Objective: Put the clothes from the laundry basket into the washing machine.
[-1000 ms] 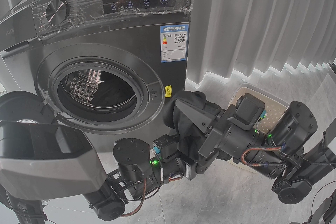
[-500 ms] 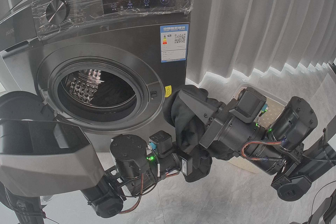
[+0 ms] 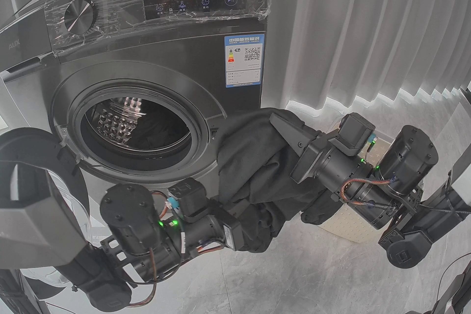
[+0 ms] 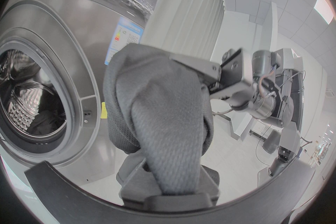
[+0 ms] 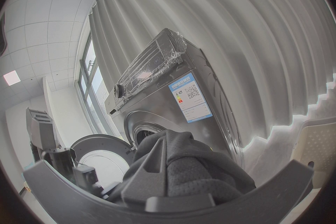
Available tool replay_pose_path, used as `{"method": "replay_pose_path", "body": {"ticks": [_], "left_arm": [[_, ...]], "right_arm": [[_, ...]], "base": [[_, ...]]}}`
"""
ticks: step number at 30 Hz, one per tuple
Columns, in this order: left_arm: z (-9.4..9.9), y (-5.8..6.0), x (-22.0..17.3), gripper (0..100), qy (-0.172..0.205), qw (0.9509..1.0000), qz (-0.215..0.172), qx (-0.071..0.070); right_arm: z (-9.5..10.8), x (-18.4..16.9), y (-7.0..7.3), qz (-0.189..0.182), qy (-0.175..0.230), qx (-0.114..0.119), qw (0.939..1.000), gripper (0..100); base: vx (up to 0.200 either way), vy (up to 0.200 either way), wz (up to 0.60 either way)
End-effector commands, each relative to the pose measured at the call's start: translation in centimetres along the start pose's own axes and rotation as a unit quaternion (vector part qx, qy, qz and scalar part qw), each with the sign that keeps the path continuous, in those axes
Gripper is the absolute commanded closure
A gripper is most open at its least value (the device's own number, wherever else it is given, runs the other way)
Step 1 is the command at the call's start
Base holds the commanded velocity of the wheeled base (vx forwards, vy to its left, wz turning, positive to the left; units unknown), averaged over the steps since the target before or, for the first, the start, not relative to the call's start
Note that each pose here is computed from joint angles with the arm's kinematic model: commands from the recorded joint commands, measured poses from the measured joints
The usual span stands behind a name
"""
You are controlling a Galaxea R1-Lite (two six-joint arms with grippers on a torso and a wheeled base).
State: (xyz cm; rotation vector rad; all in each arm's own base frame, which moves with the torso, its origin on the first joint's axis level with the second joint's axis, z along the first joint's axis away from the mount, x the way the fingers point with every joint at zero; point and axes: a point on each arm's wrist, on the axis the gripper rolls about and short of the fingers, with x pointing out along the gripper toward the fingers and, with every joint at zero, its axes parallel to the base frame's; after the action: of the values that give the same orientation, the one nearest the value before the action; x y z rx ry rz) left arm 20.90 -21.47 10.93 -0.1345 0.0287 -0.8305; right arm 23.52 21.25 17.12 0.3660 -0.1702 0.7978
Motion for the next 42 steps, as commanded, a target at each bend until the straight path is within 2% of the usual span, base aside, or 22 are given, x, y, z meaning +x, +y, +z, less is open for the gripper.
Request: {"method": "replay_pose_path", "body": {"ticks": [1,3,8,9,14,16,23,27,31,34,37,42], "left_arm": [[1.9,0.3,-2.0,100,-0.024,0.9997,0.008,0.000],[2.8,0.8,-2.2,100,-0.041,0.9990,0.018,0.001],[2.9,1.3,-2.3,100,-0.042,0.9988,0.026,0.002],[2.9,1.3,-2.3,100,-0.042,0.9988,0.026,0.002],[3.1,1.2,-2.3,100,-0.045,0.9987,0.025,0.002],[3.2,1.3,-2.4,100,-0.048,0.9985,0.026,0.001],[3.4,1.9,-2.5,100,-0.051,0.9980,0.038,0.002],[3.4,2.1,-2.5,100,-0.051,0.9978,0.042,0.002],[3.4,2.2,-2.5,100,-0.051,0.9978,0.043,0.002],[3.3,2.2,-2.6,100,-0.049,0.9978,0.044,0.002],[3.4,2.1,-2.8,100,-0.051,0.9978,0.043,0.002],[3.4,2.0,-2.9,100,-0.050,0.9979,0.041,0.002]], "right_arm": [[-0.6,0.0,-0.4,-0.007,0.011,-0.001,0.9999,100],[-1.2,-0.3,-0.5,-0.008,0.023,0.000,0.9997,100],[-1.8,-0.7,-0.2,-0.003,0.038,0.002,0.9993,100],[-2.0,-0.9,-0.1,-0.003,0.043,0.002,0.9991,0],[-2.7,-1.2,-0.3,-0.008,0.058,0.003,0.9982,0],[-3.7,-2.4,-0.4,-0.011,0.089,0.001,0.9959,0],[-4.9,-4.5,0.4,0.012,0.140,0.000,0.9901,0],[-5.8,-6.8,0.8,0.047,0.190,-0.014,0.9805,0],[-6.1,-8.6,1.7,0.083,0.221,-0.018,0.9716,0],[-5.8,-8.9,1.1,0.073,0.219,-0.024,0.9728,0],[-5.2,-8.7,-0.1,0.051,0.205,-0.038,0.9767,0],[-3.3,-6.9,-0.9,0.042,0.148,-0.054,0.9865,0]], "base": [[0.000,0.000,0.00],[0.000,0.000,0.00],[0.000,0.000,0.00],[0.000,0.000,0.00],[0.000,0.000,0.00],[0.000,0.000,0.00],[0.000,0.000,0.00],[0.000,0.000,0.00],[0.000,0.000,0.00],[0.000,0.000,0.00],[0.000,0.000,0.00],[0.000,0.000,0.00]]}}
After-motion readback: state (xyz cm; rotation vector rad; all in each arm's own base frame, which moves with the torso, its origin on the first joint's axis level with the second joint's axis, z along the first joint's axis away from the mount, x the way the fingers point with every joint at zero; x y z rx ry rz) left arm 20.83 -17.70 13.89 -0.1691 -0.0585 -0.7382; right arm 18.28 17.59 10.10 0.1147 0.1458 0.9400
